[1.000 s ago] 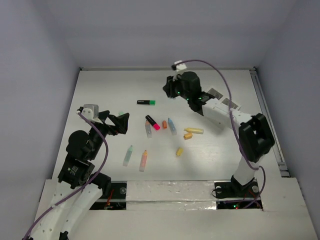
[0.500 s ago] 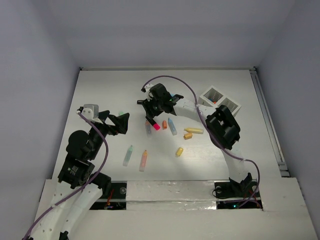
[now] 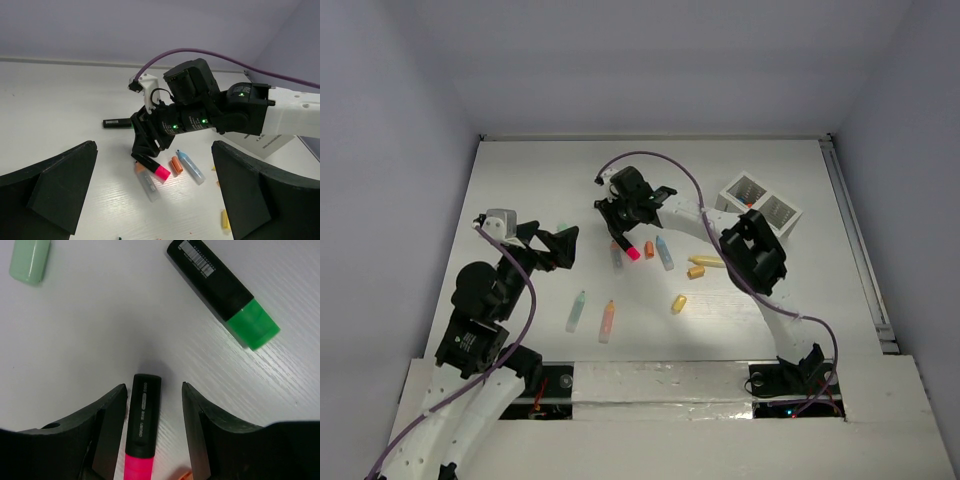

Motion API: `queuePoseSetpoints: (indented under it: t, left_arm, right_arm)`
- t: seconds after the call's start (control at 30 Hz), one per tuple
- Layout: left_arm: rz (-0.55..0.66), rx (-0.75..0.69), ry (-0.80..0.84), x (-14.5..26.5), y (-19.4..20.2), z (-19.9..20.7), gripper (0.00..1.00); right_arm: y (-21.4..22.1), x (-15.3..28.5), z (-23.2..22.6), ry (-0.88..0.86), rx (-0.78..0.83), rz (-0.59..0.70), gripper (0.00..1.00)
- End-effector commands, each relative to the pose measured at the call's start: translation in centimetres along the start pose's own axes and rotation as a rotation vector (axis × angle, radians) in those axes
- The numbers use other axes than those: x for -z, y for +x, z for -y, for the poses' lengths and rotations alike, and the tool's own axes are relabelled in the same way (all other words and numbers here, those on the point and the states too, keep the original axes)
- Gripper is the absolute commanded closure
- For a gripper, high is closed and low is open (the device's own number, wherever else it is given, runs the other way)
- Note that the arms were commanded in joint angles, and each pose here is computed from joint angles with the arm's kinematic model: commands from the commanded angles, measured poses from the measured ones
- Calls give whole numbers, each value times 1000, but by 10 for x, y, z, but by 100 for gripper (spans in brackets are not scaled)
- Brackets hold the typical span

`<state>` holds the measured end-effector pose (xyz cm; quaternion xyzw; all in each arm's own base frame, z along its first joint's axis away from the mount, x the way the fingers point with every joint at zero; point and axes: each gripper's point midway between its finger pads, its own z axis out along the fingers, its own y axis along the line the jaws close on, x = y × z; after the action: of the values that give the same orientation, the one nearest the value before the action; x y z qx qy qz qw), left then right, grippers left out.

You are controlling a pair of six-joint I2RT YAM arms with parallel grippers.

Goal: Sort the stationery into containers
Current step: Pick up the pen from the center of the board.

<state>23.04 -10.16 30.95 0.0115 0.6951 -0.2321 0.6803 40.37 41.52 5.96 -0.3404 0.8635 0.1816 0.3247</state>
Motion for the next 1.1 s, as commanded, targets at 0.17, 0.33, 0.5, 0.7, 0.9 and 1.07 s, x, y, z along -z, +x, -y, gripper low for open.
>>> queuePoseSetpoints:
  t: [0.17,0.33,0.5,0.7,0.9,1.07]
  left_arm:
    - [85,10,34,5,-27,9,1]
    - [89,9,35,6,-29,10,1]
    - [91,9,35,6,-29,10,1]
    - [91,9,35,6,-29,10,1]
    - [92,9,36,6,-30,10,1]
    - [92,10,37,6,-29,10,1]
  right_arm:
    - [2,-21,-4,11,23,-19,48]
    - [7,-26,-3,39,29,-30,50]
    - [7,-27,10,113,30,-32,58]
    - [10,-24,18,146,69,-39,58]
    - [11,-21,19,153,73,-44,51]
    - [13,-16,21,165,65,-49,53]
